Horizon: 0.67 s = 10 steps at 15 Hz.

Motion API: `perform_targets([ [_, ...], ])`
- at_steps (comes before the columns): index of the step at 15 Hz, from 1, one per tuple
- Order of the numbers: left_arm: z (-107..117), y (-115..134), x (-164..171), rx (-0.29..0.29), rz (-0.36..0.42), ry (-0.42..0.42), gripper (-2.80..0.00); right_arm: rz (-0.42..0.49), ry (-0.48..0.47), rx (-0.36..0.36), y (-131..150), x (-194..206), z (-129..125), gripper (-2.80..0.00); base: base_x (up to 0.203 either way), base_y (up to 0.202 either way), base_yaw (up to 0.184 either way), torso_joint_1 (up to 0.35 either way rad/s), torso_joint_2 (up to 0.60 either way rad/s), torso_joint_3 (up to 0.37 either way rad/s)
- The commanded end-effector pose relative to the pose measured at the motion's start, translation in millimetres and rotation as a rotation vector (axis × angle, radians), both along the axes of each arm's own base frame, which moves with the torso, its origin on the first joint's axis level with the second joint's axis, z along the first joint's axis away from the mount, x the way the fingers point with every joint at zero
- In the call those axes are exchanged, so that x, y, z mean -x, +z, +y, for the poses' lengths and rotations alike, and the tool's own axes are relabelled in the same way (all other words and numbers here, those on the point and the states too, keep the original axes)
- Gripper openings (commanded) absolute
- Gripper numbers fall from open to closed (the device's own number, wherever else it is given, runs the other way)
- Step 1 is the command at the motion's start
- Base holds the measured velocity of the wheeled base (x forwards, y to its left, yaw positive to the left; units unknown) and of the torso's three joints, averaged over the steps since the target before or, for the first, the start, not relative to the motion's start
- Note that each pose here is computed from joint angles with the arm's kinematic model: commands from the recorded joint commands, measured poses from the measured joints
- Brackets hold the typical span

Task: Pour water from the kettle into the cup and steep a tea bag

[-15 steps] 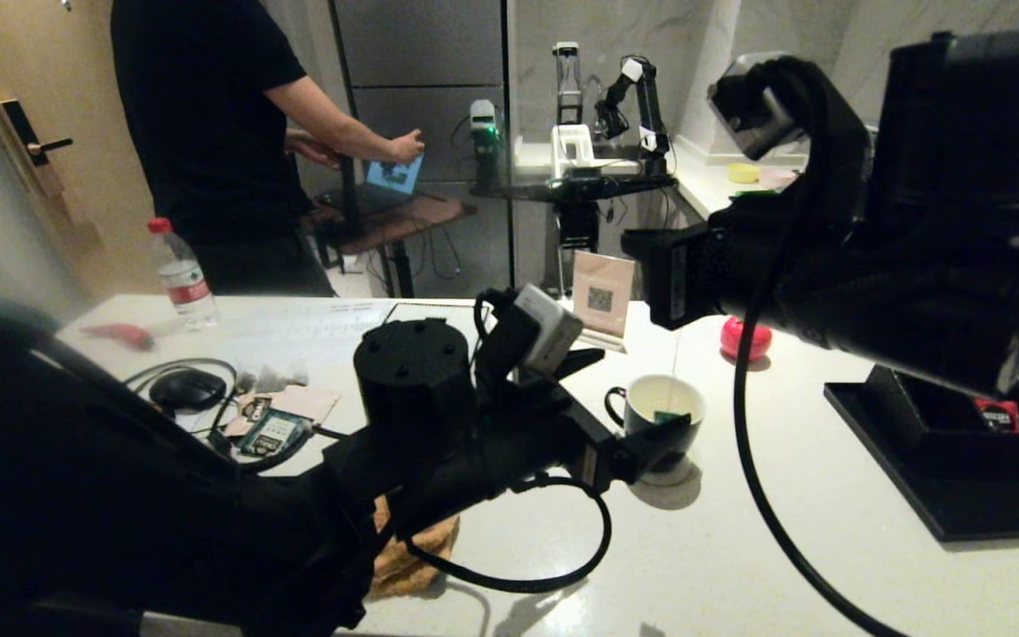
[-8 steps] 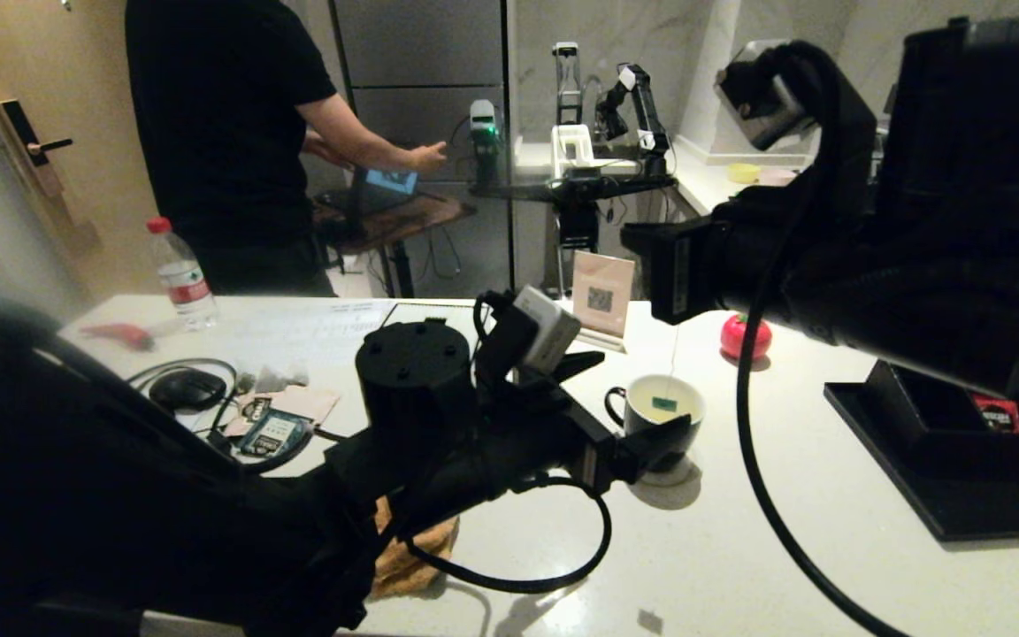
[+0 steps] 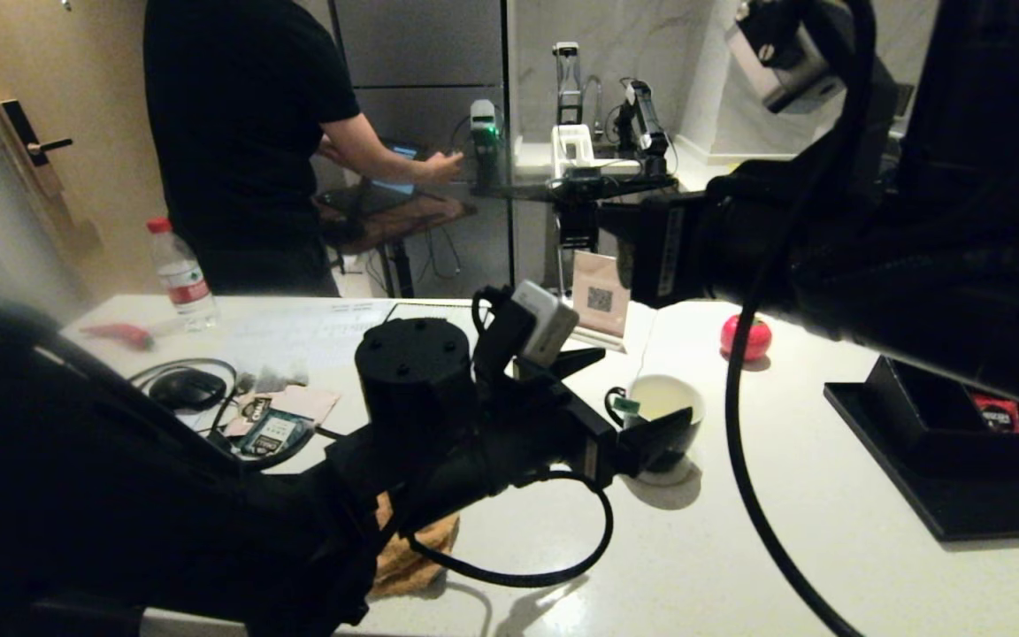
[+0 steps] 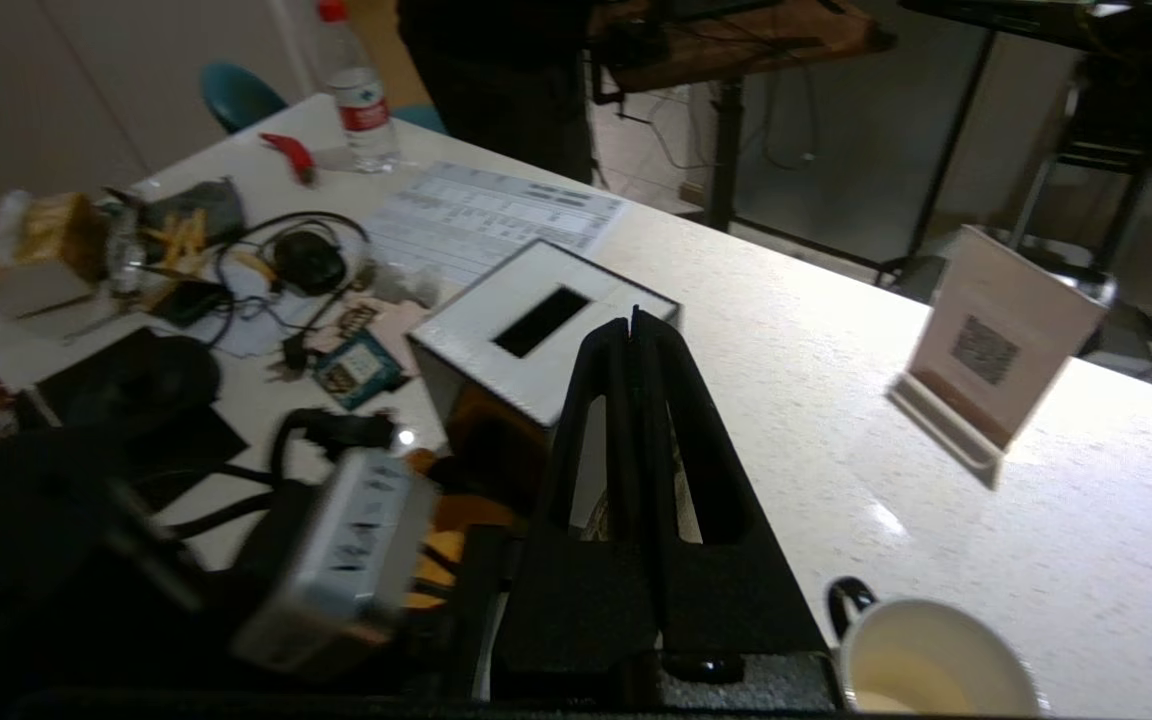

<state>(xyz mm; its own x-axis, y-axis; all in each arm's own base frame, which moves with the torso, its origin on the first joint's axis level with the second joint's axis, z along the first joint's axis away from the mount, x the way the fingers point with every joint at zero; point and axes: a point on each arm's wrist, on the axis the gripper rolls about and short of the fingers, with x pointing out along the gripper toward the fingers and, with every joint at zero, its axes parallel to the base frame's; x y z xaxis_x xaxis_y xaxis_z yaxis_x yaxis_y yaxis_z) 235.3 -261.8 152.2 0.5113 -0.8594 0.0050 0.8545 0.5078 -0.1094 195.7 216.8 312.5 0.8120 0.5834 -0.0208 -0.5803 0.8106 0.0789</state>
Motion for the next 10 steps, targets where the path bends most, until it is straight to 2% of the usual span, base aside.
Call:
perform_targets([
  [1, 0.0, 2.3, 0.1, 0.011, -0.008, -0.001, 0.0, 0.001, 0.02, -0.003, 0.0, 4.9, 3.8, -2.8, 0.0, 0.0, 0.0, 0.0, 0.0, 0.0],
  [4, -1.6, 2.5, -1.5, 0.088, -0.054, -0.001, 0.0, 0.008, 0.042, -0.022, 0.6, 10.2, 7.7, -2.8, 0.0, 0.0, 0.0, 0.0, 0.0, 0.0],
  [10, 1.7, -3.9, 1.5, 0.082, -0.049, 0.001, 0.0, 0.018, 0.048, -0.019, -2.5, 11.7, 9.0, -2.8, 0.0, 0.0, 0.0, 0.0, 0.0, 0.0],
])
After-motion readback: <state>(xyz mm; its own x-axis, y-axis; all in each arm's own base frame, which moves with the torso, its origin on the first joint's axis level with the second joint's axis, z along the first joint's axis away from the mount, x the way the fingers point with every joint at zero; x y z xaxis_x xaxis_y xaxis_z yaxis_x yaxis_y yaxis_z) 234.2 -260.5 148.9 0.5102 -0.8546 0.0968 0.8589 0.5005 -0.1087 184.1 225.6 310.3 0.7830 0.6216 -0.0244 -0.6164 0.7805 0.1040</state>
